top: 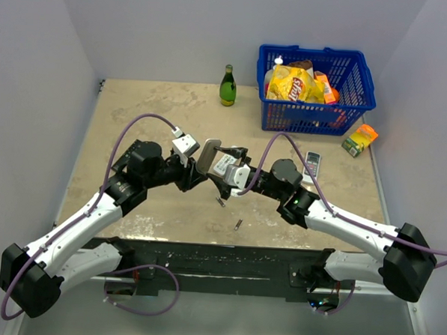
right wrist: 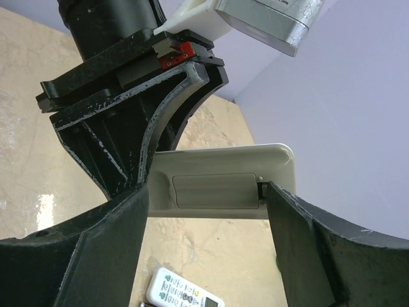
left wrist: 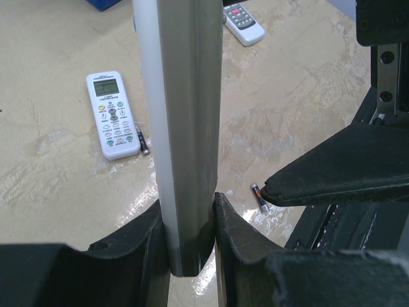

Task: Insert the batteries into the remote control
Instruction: Remove the battery cover from the remote control.

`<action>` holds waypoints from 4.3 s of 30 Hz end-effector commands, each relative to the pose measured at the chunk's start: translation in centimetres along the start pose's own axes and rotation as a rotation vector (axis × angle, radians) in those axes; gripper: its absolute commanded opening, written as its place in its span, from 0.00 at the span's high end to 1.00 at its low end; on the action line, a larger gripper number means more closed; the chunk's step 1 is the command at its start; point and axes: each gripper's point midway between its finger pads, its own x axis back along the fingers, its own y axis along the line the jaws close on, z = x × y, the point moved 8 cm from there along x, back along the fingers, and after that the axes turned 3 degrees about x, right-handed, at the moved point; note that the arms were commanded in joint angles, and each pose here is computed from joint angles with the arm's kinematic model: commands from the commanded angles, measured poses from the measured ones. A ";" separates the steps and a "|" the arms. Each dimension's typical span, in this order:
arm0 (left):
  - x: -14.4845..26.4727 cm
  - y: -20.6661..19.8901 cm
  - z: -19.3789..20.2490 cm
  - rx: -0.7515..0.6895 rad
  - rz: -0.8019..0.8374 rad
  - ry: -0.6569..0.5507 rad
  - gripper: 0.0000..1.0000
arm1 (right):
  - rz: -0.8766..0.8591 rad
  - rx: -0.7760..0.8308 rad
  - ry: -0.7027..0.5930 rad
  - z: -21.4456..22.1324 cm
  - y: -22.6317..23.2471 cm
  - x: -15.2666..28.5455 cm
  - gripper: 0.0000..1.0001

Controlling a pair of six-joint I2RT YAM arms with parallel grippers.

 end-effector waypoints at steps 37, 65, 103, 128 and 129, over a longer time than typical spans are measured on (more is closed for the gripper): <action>0.2 -1.1 -1.2 -0.051 0.110 -0.070 1.00 | -0.065 -0.091 0.167 1.8 0.1 -1.7 0.23; -1.0 1.5 0.2 0.025 -0.120 0.010 1.00 | -0.258 -0.230 0.081 2.9 3.2 -4.2 0.61; -0.5 1.5 -0.2 0.032 -0.113 -0.029 1.00 | -0.022 -0.133 0.149 1.0 -1.4 -1.9 0.35; -0.6 1.4 -0.1 0.035 -0.095 -0.015 1.00 | -0.028 -0.122 0.101 0.6 -1.6 -2.5 0.38; -0.6 1.4 -0.1 0.035 -0.094 -0.015 1.00 | -0.029 -0.121 0.096 0.5 -1.6 -2.5 0.38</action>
